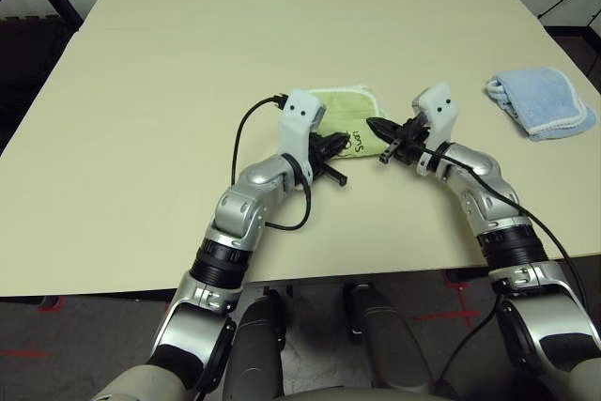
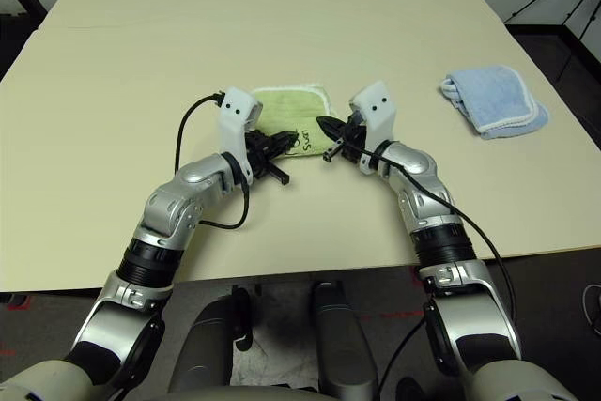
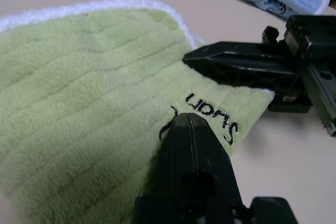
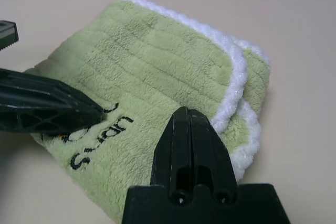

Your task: Fold the towel and set it aside.

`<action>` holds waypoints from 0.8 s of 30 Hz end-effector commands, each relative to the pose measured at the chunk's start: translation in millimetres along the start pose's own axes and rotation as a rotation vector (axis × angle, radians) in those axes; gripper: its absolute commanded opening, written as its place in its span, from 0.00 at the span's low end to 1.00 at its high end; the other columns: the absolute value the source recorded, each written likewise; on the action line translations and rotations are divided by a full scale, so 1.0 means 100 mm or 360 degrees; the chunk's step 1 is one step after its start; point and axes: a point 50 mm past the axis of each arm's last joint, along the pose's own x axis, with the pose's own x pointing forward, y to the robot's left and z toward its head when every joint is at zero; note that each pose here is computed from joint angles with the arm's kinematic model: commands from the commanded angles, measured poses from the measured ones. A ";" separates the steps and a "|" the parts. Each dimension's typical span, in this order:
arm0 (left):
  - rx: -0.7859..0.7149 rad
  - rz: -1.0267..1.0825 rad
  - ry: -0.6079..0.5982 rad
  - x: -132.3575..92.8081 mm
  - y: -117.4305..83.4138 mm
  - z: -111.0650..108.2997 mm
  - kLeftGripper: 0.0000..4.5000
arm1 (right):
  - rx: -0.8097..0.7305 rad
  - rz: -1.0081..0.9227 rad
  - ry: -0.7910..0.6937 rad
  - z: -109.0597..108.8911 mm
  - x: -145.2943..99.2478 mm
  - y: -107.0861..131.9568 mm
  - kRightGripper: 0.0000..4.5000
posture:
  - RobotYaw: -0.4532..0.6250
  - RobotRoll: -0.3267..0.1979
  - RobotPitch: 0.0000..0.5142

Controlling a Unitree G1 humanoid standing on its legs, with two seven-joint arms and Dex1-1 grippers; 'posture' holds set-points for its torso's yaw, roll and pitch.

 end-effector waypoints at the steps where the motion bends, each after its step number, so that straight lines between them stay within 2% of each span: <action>1: 0.0019 0.0003 -0.0011 -0.05 0.00 0.04 0.00 | 0.0003 -0.0058 -0.0055 0.08 -0.05 -0.11 0.00 | 0.28 0.62 0.47; 7: 0.0079 0.0033 -0.0196 -0.34 0.13 0.51 0.00 | -0.0002 -0.0107 -0.0241 0.41 -0.15 -0.33 0.00 | 0.27 0.62 0.48; 12: 0.0113 0.0070 -0.0243 -0.33 0.26 0.71 0.00 | 0.0004 -0.0063 -0.0265 0.46 0.01 -0.29 0.00 | 0.28 0.62 0.47; 19: 0.0115 0.0117 -0.0163 -0.19 0.41 0.52 0.00 | 0.0021 -0.0031 -0.0193 0.33 0.33 -0.15 0.00 | 0.29 0.62 0.46; 23: 0.0111 0.0147 -0.0106 -0.13 0.46 0.34 0.00 | 0.0019 -0.0071 -0.0134 0.24 0.42 -0.14 0.00 | 0.28 0.62 0.44; 24: 0.0088 0.0178 -0.0070 -0.12 0.50 0.24 0.00 | 0.0020 -0.0083 -0.0109 0.20 0.43 -0.14 0.00 | 0.28 0.62 0.43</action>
